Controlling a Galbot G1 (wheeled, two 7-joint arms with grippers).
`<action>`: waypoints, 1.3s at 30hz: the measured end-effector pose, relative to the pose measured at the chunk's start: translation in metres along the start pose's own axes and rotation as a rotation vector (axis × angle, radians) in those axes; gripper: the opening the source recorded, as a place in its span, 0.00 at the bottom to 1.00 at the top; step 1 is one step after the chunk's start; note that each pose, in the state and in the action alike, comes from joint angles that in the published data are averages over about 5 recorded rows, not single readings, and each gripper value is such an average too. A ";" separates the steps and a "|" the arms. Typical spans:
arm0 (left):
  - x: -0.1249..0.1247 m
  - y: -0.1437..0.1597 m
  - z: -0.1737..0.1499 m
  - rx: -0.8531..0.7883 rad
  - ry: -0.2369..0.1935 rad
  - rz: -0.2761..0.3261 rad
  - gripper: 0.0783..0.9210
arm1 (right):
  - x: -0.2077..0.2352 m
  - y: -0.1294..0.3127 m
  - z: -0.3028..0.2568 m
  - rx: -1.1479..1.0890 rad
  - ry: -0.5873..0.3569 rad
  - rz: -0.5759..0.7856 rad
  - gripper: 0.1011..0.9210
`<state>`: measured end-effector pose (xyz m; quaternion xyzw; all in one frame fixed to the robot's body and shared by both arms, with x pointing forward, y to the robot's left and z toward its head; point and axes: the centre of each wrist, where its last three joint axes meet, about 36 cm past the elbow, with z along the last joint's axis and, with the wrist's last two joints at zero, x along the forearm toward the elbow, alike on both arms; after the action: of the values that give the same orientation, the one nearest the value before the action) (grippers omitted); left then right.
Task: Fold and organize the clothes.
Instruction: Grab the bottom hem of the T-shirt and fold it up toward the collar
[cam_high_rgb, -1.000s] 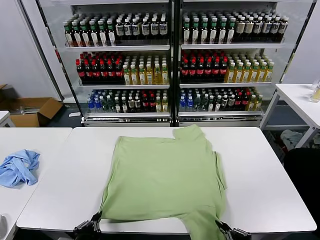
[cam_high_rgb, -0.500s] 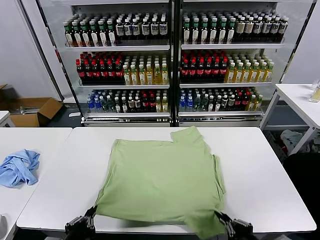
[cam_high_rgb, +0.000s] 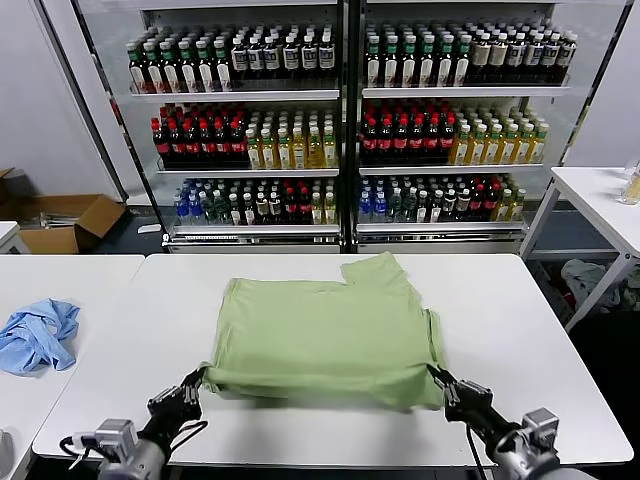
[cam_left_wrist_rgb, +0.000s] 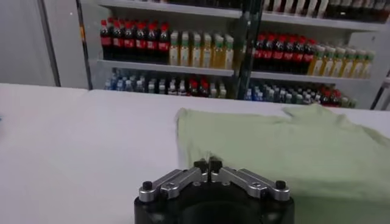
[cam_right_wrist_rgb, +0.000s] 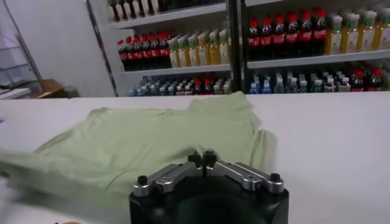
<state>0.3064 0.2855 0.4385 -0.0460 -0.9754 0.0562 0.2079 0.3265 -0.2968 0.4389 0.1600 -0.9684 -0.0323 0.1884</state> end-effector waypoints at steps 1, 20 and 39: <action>-0.005 0.002 0.000 0.004 -0.002 0.006 0.01 | -0.004 -0.001 0.001 0.001 0.002 0.005 0.01; -0.072 0.019 -0.001 0.003 -0.018 0.069 0.01 | -0.042 -0.011 0.013 0.020 0.017 0.059 0.01; -0.093 0.031 0.019 -0.097 0.023 -0.007 0.42 | -0.042 -0.011 0.015 0.044 0.011 0.076 0.54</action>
<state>0.3853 0.3037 0.3804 -0.0531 -0.9747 0.0077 0.2170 0.3611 -0.2937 0.4090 0.1276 -0.9732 -0.0029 0.1912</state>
